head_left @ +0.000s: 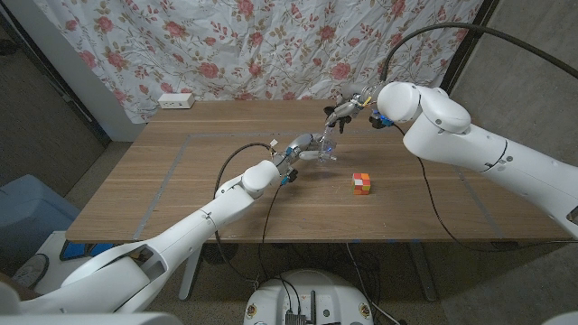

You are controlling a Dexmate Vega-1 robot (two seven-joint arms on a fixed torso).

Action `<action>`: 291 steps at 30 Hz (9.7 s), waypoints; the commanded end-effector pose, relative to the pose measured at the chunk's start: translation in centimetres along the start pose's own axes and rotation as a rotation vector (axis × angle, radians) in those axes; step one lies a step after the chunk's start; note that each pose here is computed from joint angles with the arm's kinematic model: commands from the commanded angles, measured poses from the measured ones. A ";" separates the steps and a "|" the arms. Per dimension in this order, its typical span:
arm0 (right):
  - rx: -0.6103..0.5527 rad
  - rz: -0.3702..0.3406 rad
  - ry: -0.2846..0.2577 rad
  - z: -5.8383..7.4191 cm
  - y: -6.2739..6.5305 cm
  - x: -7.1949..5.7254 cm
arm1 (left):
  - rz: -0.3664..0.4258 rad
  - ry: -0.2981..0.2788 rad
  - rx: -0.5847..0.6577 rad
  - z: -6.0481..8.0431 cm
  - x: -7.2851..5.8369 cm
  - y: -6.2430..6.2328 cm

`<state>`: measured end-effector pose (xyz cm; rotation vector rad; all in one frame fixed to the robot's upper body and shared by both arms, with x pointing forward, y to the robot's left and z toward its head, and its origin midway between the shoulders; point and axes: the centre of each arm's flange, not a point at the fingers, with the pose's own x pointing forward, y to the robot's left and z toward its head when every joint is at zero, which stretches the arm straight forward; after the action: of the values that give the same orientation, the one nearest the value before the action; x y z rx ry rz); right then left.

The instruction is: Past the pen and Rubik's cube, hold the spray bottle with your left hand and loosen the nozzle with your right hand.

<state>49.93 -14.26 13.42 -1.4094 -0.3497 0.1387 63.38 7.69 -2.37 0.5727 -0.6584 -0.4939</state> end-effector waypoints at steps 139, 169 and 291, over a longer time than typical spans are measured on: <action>0.257 -0.166 -0.003 -8.0 -7.9 -3.9 | 0.104 0.072 0.070 -0.8 -5.0 3.0; 0.268 -0.175 0.102 -10.3 -5.6 -1.4 | 0.197 0.113 0.098 -2.5 -8.1 5.7; 0.300 -0.123 0.206 -13.3 -0.9 5.2 | 0.080 0.154 0.007 -8.1 -6.1 5.3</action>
<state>58.95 -25.25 13.59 -1.0969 -0.2281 -0.0554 66.24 17.62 -6.77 0.5762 -0.5446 -0.3600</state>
